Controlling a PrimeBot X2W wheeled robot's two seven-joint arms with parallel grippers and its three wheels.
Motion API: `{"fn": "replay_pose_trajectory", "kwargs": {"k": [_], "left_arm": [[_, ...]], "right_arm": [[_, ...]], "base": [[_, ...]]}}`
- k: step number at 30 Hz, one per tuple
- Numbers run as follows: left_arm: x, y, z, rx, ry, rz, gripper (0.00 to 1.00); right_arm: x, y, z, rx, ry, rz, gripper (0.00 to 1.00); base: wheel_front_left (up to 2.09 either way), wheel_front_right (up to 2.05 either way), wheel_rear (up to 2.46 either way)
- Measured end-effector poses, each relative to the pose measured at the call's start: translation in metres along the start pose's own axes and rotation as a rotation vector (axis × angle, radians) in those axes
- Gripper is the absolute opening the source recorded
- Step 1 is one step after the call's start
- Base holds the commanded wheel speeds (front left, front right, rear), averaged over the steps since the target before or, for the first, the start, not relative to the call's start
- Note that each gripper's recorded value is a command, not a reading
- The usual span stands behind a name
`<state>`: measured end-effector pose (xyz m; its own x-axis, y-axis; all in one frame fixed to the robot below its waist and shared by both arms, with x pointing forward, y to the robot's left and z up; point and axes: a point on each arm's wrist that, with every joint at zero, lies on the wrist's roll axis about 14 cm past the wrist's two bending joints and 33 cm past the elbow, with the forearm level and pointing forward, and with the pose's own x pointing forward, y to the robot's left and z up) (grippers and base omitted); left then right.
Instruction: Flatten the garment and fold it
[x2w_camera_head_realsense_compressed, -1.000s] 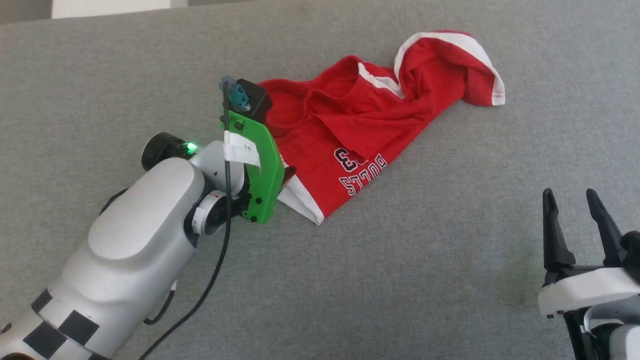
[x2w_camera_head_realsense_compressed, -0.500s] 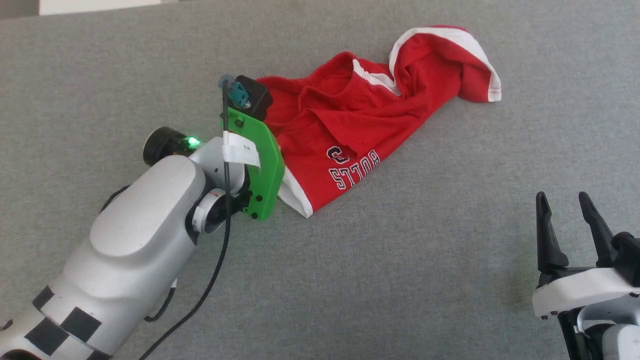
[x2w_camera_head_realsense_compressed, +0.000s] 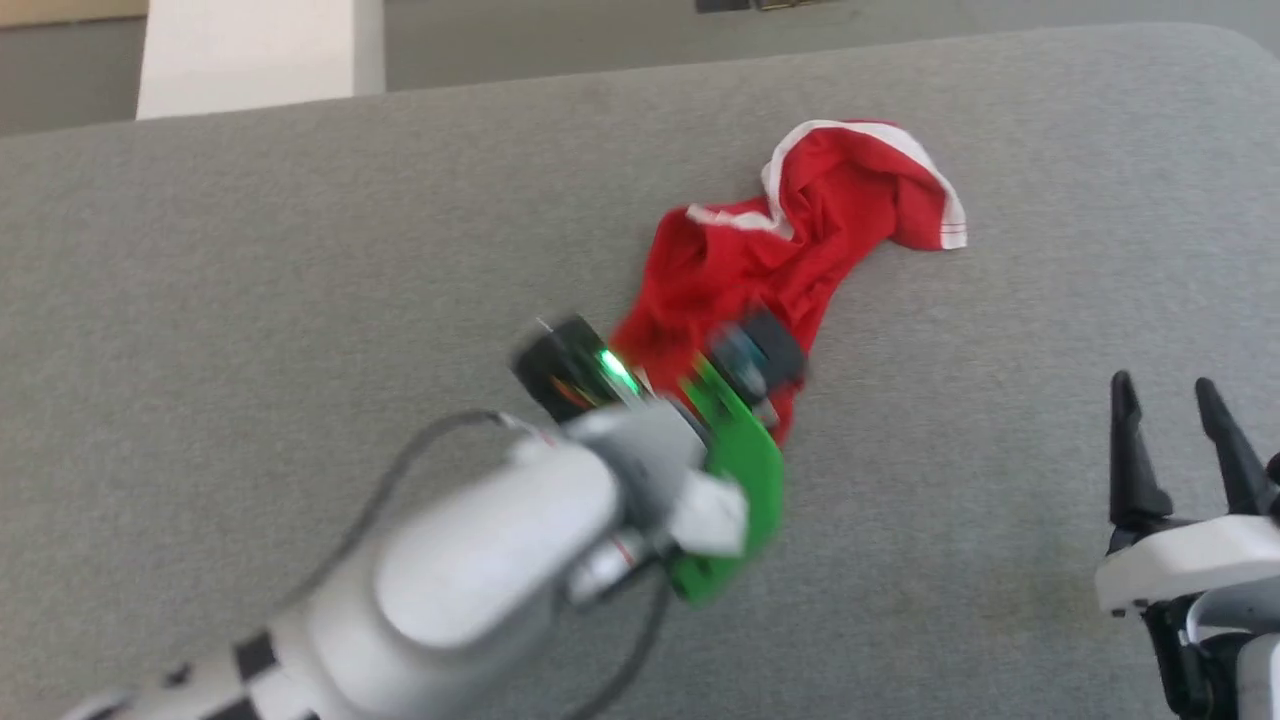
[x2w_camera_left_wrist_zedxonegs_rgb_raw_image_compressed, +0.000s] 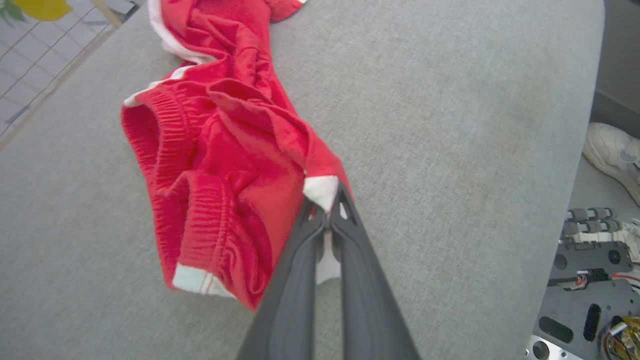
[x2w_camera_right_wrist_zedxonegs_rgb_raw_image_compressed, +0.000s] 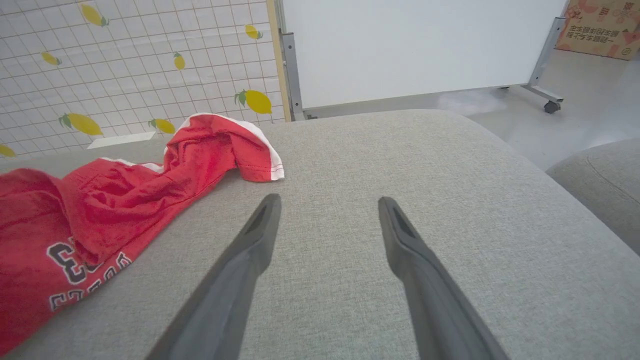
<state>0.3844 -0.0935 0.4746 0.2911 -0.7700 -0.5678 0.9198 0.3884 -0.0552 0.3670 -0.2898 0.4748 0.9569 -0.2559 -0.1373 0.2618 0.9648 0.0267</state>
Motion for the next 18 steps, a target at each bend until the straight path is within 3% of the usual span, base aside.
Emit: {"fn": "replay_pose_trajectory", "kwargs": {"k": [4, 5, 6, 11, 18], "left_arm": [[0.017, -0.043, -0.010, 0.037, 0.029, -0.103, 0.00], [0.022, -0.053, -0.014, 0.054, 0.036, -0.124, 0.92], [0.026, -0.062, -0.018, 0.066, 0.036, -0.142, 1.00], [0.036, -0.087, -0.028, 0.057, 0.026, -0.210, 1.00], [0.026, -0.058, 0.002, -0.008, -0.112, -0.107, 1.00]], "right_arm": [[-0.003, -0.013, 0.005, 0.040, -0.014, -0.039, 1.00], [-0.005, -0.016, 0.006, 0.045, -0.015, -0.046, 1.00], [-0.006, -0.019, 0.005, 0.048, -0.013, -0.055, 1.00], [-0.011, -0.028, -0.001, 0.056, 0.005, -0.081, 1.00], [-0.009, -0.016, -0.001, 0.072, 0.008, -0.046, 1.00]], "base": [[0.00, 0.00, 0.00], [0.00, 0.00, 0.00], [0.00, 0.00, 0.00], [0.00, 0.00, 0.00], [0.00, 0.00, 0.00]]}}
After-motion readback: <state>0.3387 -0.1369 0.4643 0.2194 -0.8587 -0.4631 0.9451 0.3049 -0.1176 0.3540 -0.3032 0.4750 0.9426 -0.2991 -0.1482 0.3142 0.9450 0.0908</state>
